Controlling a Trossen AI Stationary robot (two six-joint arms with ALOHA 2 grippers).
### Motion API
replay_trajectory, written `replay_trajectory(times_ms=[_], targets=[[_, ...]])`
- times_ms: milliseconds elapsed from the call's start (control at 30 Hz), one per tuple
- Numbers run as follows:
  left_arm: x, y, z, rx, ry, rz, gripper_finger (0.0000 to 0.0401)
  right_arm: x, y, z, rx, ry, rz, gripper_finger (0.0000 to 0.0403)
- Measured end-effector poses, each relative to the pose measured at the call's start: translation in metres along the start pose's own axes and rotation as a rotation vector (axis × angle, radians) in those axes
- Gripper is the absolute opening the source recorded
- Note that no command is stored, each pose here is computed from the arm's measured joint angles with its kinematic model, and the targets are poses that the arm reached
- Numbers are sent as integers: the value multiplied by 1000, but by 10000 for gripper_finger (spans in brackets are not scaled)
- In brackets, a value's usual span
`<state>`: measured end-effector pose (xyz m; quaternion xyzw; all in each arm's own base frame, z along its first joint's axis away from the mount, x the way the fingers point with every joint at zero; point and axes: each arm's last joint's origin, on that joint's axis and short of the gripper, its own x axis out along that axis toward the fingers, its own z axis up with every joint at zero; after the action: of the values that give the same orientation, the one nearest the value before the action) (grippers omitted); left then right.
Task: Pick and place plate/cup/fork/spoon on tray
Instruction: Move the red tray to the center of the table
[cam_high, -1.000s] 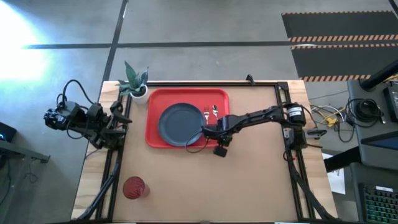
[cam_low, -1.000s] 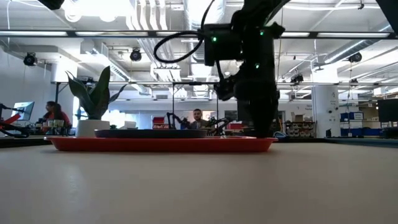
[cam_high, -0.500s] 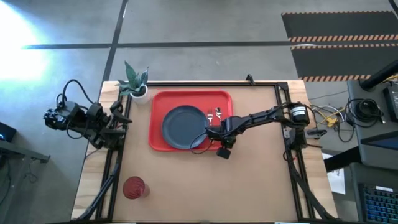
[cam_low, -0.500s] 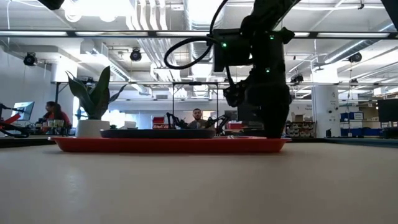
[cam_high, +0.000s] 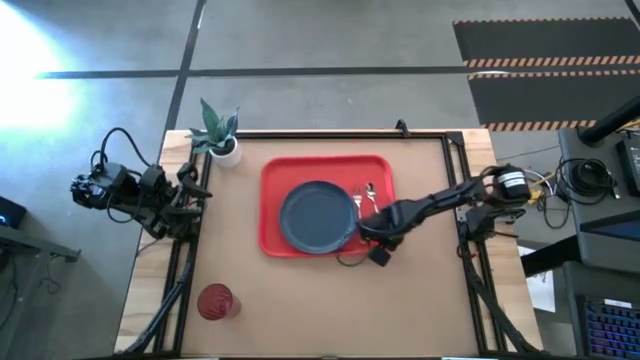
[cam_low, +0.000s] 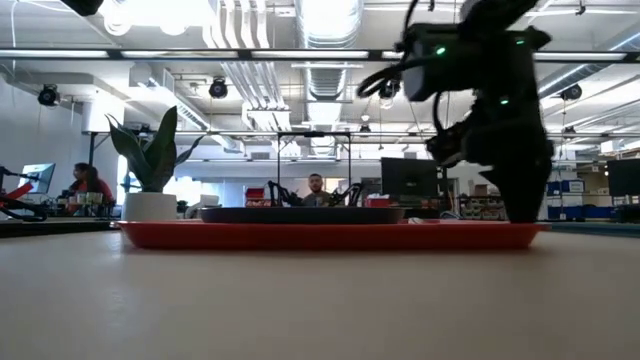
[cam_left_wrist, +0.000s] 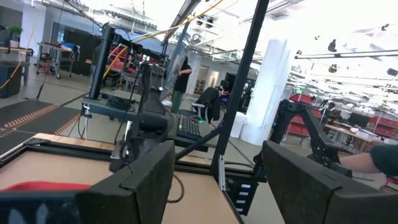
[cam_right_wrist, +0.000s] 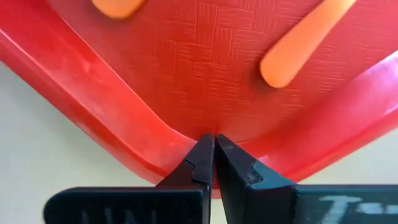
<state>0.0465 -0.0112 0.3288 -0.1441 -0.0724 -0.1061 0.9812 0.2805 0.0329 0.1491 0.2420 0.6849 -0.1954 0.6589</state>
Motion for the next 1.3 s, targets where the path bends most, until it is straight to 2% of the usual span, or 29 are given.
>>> replay_trajectory(times_ms=[133, 300, 1300], targets=[[0, 0, 0, 0, -1, 0, 225, 3, 8, -21, 61, -40, 47, 8], [0, 0, 0, 4, -3, -1, 225, 8, 18, -39, 90, -34, 47, 8], [1, 0, 1, 4, -13, -3, 225, 20, 44, -96, 157, -49, -21, 8]])
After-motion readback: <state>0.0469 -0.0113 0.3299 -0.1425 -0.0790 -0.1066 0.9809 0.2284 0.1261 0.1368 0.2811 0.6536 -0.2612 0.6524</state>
